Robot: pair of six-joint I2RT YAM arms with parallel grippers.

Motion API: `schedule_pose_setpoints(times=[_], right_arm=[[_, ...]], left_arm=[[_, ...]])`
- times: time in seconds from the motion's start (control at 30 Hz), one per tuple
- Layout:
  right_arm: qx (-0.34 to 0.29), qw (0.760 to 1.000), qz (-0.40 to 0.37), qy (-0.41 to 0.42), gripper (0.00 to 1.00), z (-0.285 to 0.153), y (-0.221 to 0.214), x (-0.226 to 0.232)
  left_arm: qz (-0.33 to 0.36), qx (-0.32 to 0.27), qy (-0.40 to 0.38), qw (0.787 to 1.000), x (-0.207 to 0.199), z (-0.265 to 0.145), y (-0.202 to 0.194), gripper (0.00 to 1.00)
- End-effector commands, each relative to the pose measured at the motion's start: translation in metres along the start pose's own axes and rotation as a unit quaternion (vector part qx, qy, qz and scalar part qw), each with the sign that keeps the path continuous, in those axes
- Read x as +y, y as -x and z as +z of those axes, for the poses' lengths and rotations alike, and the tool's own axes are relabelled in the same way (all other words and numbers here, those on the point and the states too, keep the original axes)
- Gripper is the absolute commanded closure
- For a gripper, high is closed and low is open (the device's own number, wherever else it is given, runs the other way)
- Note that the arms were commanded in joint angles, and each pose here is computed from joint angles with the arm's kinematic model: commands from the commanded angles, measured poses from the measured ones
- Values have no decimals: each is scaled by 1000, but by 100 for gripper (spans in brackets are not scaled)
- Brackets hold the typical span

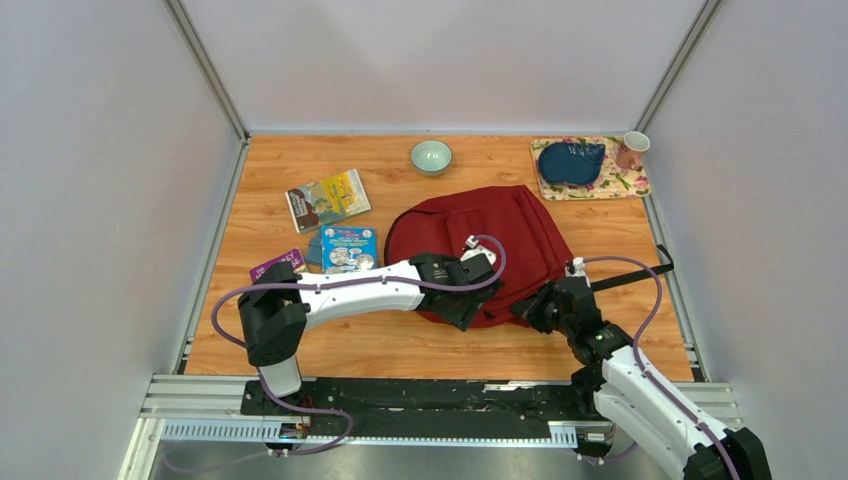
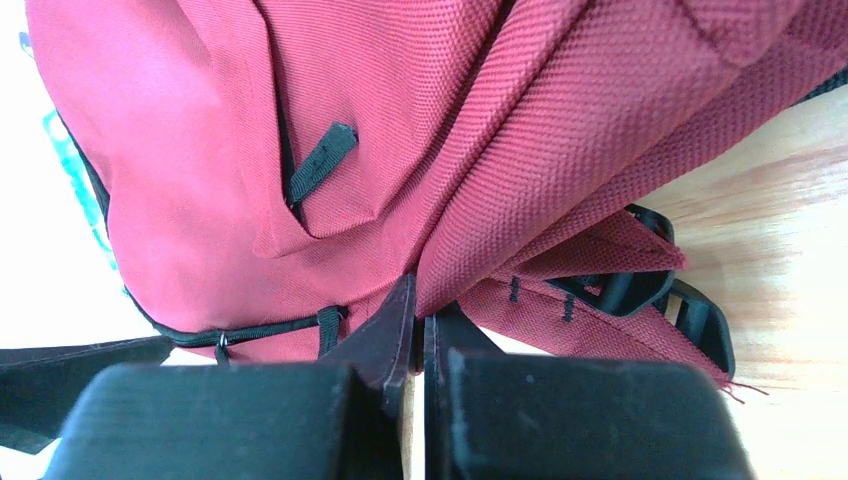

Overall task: Pack the student bag
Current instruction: Unzip the student bag at the center of the board.

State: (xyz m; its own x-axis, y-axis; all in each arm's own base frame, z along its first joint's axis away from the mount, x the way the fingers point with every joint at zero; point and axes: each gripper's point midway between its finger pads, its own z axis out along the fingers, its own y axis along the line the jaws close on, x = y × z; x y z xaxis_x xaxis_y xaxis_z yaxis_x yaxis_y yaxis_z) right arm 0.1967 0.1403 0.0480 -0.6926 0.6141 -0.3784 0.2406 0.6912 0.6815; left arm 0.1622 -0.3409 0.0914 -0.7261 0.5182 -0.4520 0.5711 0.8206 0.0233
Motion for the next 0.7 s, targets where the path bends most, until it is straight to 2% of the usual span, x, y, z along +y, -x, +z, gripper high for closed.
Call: schedule_pose_setpoints(times=[0.0,0.2,0.33,0.37,0.53,0.57,0.67], right_arm=[[-18,999,1,27,100,-3,8,17],[-16,999,-3,28,100,-3,5,18],[-14,999,-4,30,100,-3,2,17],[-14,999,-4,31,100,-4,2,17],[-12,999,-4,34,100,-4,1,17],[-12,999,-4,34,100,-4,1,17],[-11,999,-6,33,100,-4,0,16]], left_arm=[[-27,1,-3,1000,-8,-3,0,30],[-43,-7,-33,999,-27,0,5,30],[-40,10,-27,999,-25,8,-6,34],[-40,13,-27,999,-25,10,-9,39],[-40,6,-24,999,-21,15,-14,49],[-40,7,-21,999,-19,16,-14,55],[-36,4,-9,999,-14,15,-14,63]])
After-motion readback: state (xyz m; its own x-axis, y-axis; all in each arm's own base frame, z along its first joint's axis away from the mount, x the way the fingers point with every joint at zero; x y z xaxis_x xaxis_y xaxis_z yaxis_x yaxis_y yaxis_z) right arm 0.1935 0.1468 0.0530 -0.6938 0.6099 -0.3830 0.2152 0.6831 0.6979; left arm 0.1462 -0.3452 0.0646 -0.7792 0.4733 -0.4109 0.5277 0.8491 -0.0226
